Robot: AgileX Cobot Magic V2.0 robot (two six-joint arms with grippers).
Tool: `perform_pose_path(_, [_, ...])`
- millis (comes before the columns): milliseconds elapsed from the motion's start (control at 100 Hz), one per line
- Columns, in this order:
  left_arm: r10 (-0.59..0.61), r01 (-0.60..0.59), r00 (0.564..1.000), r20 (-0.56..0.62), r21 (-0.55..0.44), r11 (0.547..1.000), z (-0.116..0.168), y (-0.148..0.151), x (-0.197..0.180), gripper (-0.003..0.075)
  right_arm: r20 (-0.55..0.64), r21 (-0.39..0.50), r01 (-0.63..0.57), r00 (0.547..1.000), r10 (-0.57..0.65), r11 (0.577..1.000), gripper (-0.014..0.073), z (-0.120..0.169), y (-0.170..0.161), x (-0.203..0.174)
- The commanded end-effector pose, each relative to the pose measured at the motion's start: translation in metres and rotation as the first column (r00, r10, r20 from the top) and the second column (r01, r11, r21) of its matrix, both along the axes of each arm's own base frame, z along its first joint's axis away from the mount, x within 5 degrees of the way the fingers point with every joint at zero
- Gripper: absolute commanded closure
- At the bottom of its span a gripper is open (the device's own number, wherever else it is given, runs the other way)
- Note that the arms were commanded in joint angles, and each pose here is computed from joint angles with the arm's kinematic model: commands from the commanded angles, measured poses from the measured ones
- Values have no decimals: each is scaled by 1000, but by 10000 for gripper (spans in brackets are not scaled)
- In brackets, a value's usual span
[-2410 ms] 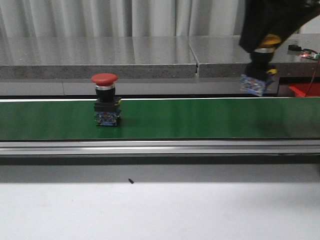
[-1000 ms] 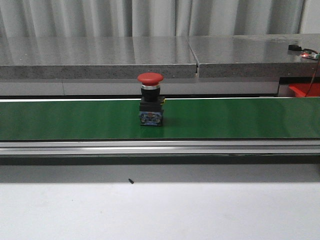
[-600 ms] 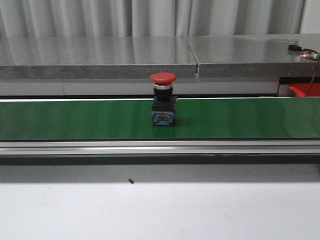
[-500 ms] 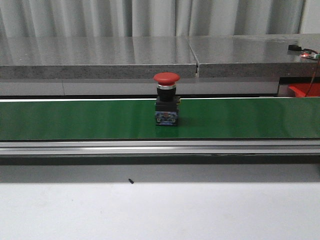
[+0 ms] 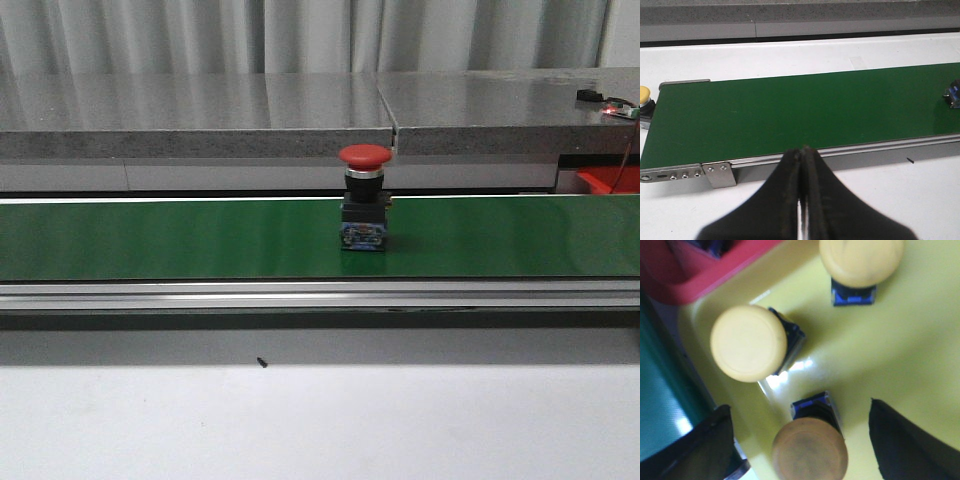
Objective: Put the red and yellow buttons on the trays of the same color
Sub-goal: 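Lower the yellow button into the yellow tray and open the right gripper, then lower the right gripper onto the red button on the belt and grasp it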
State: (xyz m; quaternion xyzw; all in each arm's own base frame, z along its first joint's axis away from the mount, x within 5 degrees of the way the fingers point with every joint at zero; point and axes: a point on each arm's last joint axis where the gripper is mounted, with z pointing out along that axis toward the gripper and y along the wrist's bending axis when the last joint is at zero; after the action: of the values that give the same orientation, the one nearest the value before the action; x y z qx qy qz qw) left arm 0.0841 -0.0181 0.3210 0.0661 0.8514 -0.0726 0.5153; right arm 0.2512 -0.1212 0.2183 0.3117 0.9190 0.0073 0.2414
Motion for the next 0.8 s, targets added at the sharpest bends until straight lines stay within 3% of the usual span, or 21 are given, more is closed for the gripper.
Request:
perform_pose_path(0, [3,0,996,88,-30,1000,14,-1,2,739,121,-55,13,993,-7,998,27,28,0,0])
perform_pose_path(240, [3,0,996,88,-30,1000,14,-1,2,739,213,-103,-59,974,80,993,67,59,27,-8])
perform_pose_path(470, [3,0,996,88,-30,1000,14,-1,2,739,222,-144,-217,944,245,966,69,73,64,-10])
perform_pose_path(610, [3,0,996,88,-30,1000,14,-1,2,739,187,-156,-361,903,386,919,69,72,92,-8])
perform_pose_path(790, [3,0,996,88,-30,1000,14,-1,2,739,148,-192,-537,811,565,821,69,79,124,-6])
